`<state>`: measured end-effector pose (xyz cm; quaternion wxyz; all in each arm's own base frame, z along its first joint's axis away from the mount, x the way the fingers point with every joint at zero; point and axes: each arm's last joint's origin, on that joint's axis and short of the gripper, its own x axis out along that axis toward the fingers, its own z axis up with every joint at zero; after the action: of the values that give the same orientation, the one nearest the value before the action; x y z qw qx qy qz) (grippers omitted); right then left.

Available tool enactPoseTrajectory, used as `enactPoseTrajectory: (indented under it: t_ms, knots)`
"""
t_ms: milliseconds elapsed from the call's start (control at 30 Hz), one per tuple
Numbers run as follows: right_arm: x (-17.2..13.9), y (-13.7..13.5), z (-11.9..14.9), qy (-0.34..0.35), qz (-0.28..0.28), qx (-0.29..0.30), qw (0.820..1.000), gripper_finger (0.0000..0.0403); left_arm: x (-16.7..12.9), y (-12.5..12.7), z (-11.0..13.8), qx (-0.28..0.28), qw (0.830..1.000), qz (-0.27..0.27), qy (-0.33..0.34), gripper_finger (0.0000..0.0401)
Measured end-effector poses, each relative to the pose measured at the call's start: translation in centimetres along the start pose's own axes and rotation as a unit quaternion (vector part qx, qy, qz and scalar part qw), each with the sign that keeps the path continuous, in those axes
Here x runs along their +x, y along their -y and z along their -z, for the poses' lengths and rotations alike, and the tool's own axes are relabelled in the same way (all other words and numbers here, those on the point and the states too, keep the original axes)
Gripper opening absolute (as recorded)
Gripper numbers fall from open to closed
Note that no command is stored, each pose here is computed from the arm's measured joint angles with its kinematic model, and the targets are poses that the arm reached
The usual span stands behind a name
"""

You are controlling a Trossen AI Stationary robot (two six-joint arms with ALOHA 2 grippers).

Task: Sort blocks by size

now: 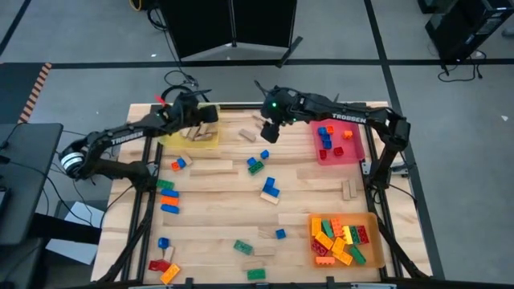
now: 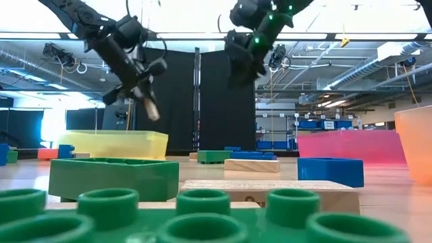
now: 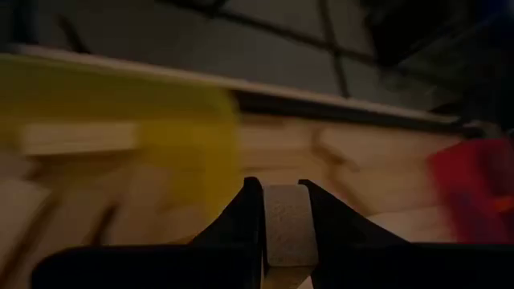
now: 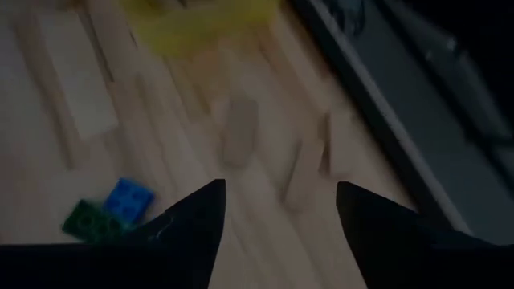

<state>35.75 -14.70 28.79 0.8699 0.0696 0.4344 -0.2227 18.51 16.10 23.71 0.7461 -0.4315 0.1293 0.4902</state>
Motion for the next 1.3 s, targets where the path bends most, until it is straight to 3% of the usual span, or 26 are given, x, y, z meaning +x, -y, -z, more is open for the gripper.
enactPoseTrajectory:
  t_ms: [267, 400, 533, 667, 833, 1133, 1300]
  knots:
    - [1.8, -0.9, 2.6, -0.049, -0.002, 0.095, 0.994, 0.0252, 0.2, -4.1, -1.1, 0.014, 0.993, -0.108, -0.055, 0.0063]
    - [2.1, -1.5, 2.9, -0.047, -0.004, 0.13, 0.99, 0.0253, -0.3, -5.7, -1.3, 0.032, 0.981, -0.166, -0.093, 0.0063]
    - [2.1, -1.9, 2.4, -0.017, -0.013, 0.153, 0.988, 0.025, -0.8, -6.6, -2.1, 0.061, 0.967, -0.23, -0.086, 0.0063]
    - [2.1, -2.1, 1.5, 0.024, -0.023, 0.175, 0.984, 0.0248, -0.3, -6.9, -2.5, 0.081, 0.963, -0.24, -0.087, 0.0063]
    - [2.0, -2.1, 0.9, 0.057, -0.037, 0.199, 0.978, 0.0249, 1.7, -7.6, -1.8, 0.109, 0.951, -0.257, -0.136, 0.0063]
    - [1.9, -3.0, 0.9, 0.052, -0.059, 0.194, 0.978, 0.0245, 5.1, -8.9, -0.8, 0.139, 0.912, -0.318, -0.219, 0.0064]
    - [1.8, -3.6, 1.0, 0.05, -0.065, 0.188, 0.979, 0.0244, 5.7, -8.5, -1.3, 0.149, 0.905, -0.321, -0.234, 0.0106]
